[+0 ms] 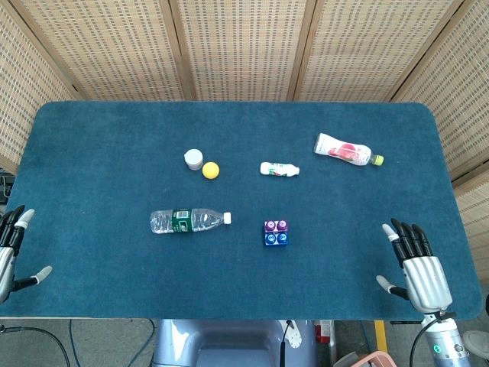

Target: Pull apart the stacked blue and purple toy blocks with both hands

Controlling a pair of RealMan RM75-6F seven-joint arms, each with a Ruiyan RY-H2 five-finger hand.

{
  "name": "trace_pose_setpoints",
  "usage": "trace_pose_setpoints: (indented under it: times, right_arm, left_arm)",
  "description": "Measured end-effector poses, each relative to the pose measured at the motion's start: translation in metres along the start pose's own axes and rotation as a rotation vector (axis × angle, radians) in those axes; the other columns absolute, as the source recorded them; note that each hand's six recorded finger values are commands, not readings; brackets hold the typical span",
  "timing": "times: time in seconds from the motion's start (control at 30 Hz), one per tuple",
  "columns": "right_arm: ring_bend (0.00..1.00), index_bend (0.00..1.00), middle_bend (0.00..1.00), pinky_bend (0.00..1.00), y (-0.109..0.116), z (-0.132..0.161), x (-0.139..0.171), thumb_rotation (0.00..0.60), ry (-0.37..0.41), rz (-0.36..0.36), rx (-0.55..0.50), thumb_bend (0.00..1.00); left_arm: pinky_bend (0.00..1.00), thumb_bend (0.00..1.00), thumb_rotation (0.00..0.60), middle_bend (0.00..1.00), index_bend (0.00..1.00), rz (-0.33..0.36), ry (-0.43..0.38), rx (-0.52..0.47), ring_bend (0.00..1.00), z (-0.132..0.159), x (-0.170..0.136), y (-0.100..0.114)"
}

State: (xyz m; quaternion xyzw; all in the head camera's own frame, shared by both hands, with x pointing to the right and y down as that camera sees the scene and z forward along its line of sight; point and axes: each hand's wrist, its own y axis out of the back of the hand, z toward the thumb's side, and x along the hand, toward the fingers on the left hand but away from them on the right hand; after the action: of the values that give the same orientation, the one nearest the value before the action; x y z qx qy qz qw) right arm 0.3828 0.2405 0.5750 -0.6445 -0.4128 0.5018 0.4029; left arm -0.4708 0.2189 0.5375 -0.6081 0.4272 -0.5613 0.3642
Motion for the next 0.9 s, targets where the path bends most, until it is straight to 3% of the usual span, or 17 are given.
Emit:
trace_pose_setpoints:
  times: [0.4, 0.53, 0.73, 0.9]
  right_arm:
    - [0.0, 0.0, 0.0, 0.0, -0.004, 0.006, -0.008, 0.6, 0.021, 0.027, -0.022, 0.0]
    - [0.0, 0.04, 0.04, 0.0, -0.011, 0.021, -0.036, 0.6, 0.063, 0.081, -0.052, 0.0]
    - [0.0, 0.2, 0.21, 0.0, -0.023, 0.056, -0.087, 0.6, 0.114, 0.218, -0.094, 0.01]
    - [0.0, 0.28, 0.25, 0.0, -0.032, 0.086, -0.125, 0.6, 0.108, 0.273, -0.07, 0.08]
  left_arm:
    - [0.0, 0.07, 0.6, 0.0, 0.0, 0.008, 0.013, 0.008, 0.0, -0.001, 0.001, -0.001]
    - [0.0, 0.07, 0.6, 0.0, 0.0, -0.006, 0.022, 0.013, 0.0, -0.002, 0.005, -0.004]
    - [0.0, 0.07, 0.6, 0.0, 0.0, -0.023, 0.043, 0.024, 0.0, -0.005, 0.011, -0.009]
    - [0.0, 0.07, 0.6, 0.0, 0.0, -0.035, 0.056, 0.036, 0.0, -0.006, 0.016, -0.014]
